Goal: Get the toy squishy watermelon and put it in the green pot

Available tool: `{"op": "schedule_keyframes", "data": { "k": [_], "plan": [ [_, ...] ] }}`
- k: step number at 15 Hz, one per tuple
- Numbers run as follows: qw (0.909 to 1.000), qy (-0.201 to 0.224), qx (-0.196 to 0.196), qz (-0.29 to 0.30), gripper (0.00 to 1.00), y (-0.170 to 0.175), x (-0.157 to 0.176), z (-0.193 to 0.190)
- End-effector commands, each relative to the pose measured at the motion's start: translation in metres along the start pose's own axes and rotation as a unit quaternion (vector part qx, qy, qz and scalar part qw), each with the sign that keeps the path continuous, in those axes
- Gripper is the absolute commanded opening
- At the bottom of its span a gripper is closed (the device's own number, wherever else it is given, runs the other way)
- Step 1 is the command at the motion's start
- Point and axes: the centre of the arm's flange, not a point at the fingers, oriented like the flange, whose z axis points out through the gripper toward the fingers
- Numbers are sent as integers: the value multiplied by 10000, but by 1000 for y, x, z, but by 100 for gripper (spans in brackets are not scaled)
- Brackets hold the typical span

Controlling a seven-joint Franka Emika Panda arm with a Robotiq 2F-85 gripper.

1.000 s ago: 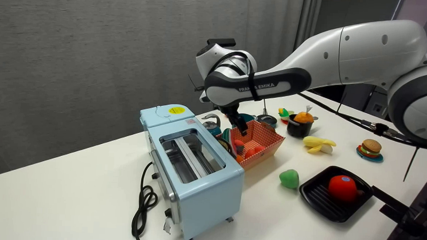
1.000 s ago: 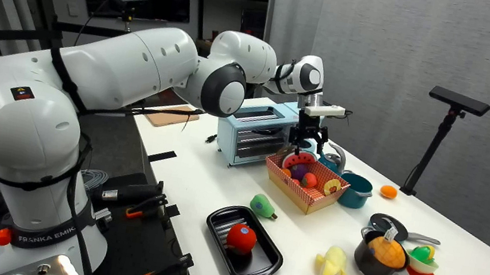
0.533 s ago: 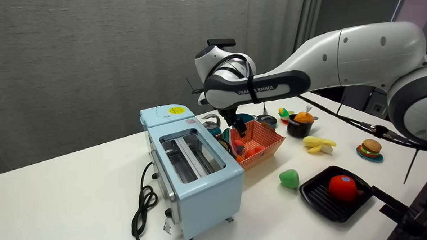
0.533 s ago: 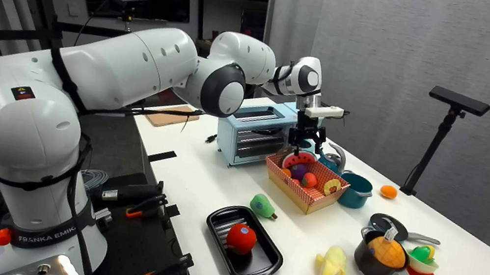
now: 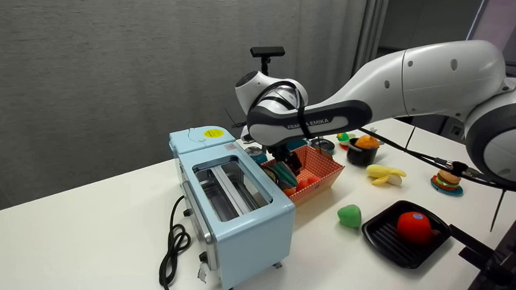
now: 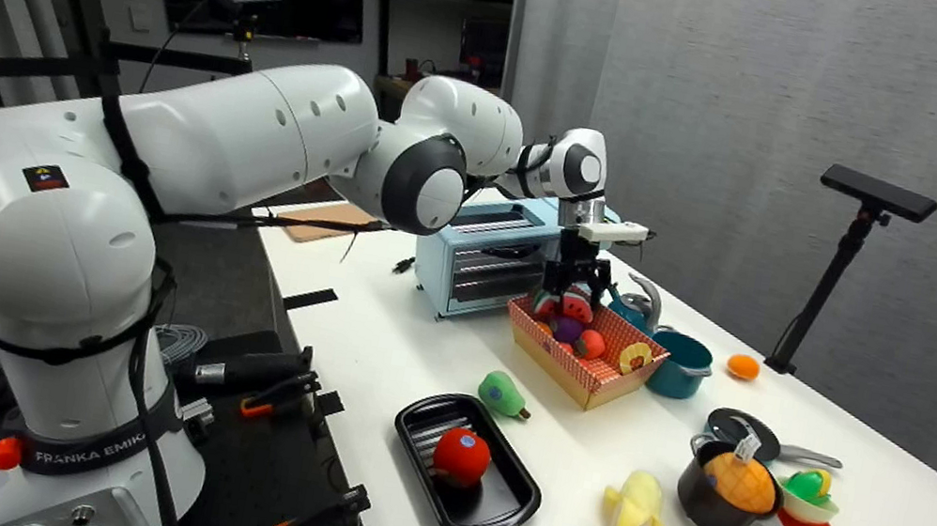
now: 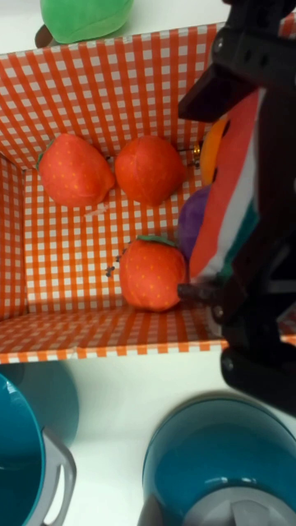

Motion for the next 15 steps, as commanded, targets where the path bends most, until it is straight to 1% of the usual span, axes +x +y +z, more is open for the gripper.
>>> {"op": "schedule_keyframes", "data": {
  "k": [1,7,9,10,15],
  "plan": [
    [9995,-218,20,-241,100,31,10,2],
    [9990,-304,117,-304,100,35,8,10],
    [9985,-280,334,-319,100,36,7,11],
    [9995,-188,167,-185,100,-2,-4,16],
    [9995,-195,185,-183,100,-3,-4,17]
  ]
}}
